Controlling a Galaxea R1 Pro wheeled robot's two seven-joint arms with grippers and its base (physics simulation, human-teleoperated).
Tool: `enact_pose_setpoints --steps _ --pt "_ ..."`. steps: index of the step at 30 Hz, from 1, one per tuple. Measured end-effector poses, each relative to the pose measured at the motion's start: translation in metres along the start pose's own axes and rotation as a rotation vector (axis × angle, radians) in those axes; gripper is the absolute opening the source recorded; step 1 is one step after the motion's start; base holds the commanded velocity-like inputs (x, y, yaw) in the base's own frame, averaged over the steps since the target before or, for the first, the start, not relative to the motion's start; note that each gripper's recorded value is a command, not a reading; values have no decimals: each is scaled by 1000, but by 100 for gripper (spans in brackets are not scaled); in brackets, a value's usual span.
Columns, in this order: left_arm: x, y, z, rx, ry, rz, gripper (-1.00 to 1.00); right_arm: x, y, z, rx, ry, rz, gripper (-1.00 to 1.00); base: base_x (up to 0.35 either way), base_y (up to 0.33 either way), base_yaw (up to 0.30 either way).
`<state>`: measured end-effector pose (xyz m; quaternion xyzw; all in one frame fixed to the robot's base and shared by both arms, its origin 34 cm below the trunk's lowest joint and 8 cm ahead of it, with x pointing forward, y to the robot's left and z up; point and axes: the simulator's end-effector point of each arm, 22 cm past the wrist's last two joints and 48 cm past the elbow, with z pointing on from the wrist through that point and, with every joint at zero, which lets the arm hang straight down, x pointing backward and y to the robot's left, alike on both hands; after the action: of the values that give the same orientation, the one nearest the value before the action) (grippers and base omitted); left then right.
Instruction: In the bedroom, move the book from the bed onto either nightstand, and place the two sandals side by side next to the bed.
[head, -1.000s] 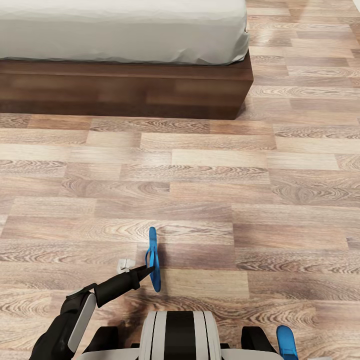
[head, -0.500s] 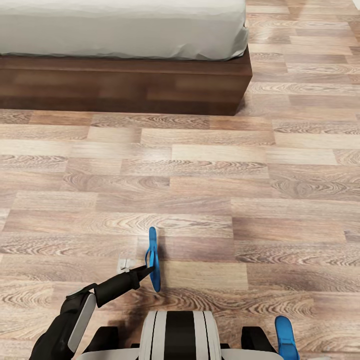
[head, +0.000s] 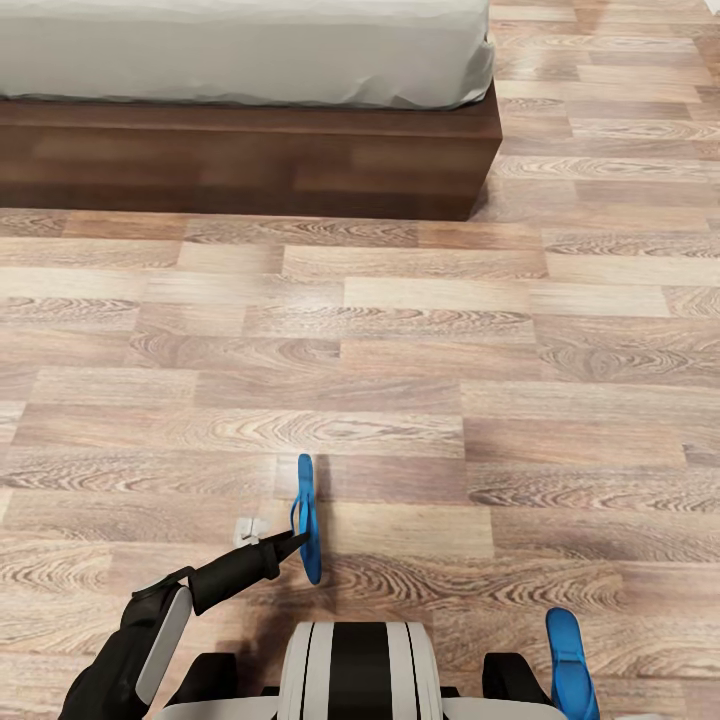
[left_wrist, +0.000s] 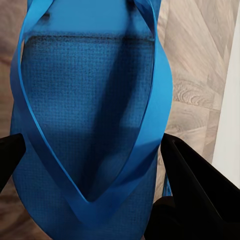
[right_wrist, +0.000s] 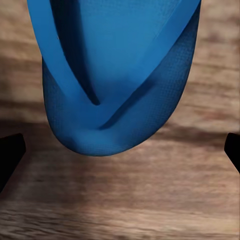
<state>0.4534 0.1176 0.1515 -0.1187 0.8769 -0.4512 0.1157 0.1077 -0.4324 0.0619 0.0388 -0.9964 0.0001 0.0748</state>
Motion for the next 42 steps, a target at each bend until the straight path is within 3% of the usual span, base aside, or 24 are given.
enact_pose_setpoints --steps 18,27,42 --pt "0 0 0 0 1 1 -100 -1 0 0 0 -1 -1 100 -1 0 0" --pt "0 0 0 -1 0 1 -100 -60 -4 7 5 -112 -39 100 0 0 0" --pt "1 1 0 -3 1 0 -100 -66 -4 7 5 -120 -44 100 0 0 0"
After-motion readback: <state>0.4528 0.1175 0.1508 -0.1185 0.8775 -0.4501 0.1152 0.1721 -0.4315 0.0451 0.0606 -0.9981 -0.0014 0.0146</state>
